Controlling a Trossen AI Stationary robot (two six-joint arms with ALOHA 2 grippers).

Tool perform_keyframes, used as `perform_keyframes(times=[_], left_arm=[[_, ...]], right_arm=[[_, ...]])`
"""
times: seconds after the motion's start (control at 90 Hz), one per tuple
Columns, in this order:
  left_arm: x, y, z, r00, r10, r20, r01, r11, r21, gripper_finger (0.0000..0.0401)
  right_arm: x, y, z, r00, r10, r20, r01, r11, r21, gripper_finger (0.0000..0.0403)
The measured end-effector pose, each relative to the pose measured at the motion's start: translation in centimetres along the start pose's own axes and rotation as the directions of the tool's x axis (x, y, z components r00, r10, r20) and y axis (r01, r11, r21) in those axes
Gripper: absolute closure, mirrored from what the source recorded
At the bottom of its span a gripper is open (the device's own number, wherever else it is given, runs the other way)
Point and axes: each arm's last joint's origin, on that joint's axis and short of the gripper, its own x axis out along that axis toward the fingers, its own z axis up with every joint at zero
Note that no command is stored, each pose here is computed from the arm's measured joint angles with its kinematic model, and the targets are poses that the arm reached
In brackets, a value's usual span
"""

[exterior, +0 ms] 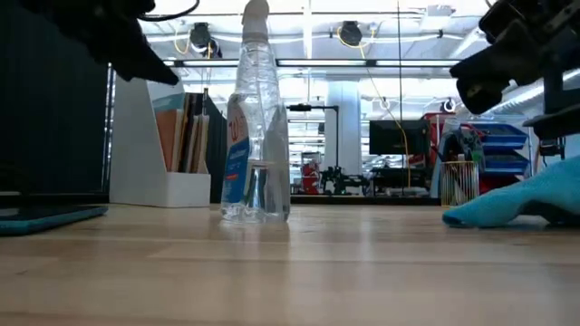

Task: Apply microfiber cloth
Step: Return to Home Position

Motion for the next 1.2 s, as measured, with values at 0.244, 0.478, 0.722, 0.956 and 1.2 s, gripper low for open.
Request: perform_keyframes(times=[0.244,0.478,0.722,0.956,1.2], left_arm=[[-2.1,1.0,-1.4,0.967,-0.121,0.223,0.134,0.990,-0.044,0.0386],[-2.4,1.6,-4.9,0.898,-0.208,0.388,0.250,0.966,-0.061,0.0386],[-2.4,2.0,-7.7,0.846,-0.236,0.478,0.291,0.956,-0.044,0.0386],[-2.4,2.4,-8.8,0.864,-0.182,0.469,0.253,0.963,-0.093,0.0386],[-2.5,2.5,-8.8,0.860,-0.183,0.477,0.237,0.970,-0.055,0.0386]], right_arm=[[-1.3,-0.2,0.2,0.993,-0.041,0.112,0.048,0.997,-0.054,0.0394],[-2.3,-0.2,0.7,0.982,-0.034,0.188,0.057,0.991,-0.122,0.0394],[-3.3,0.1,0.9,0.967,0.000,0.256,0.044,0.985,-0.166,0.0394],[-2.6,-0.5,-1.9,0.962,0.045,0.271,-0.010,0.992,-0.130,0.0394],[-2.2,-0.8,-2.6,0.960,0.036,0.277,0.001,0.991,-0.133,0.0394]])
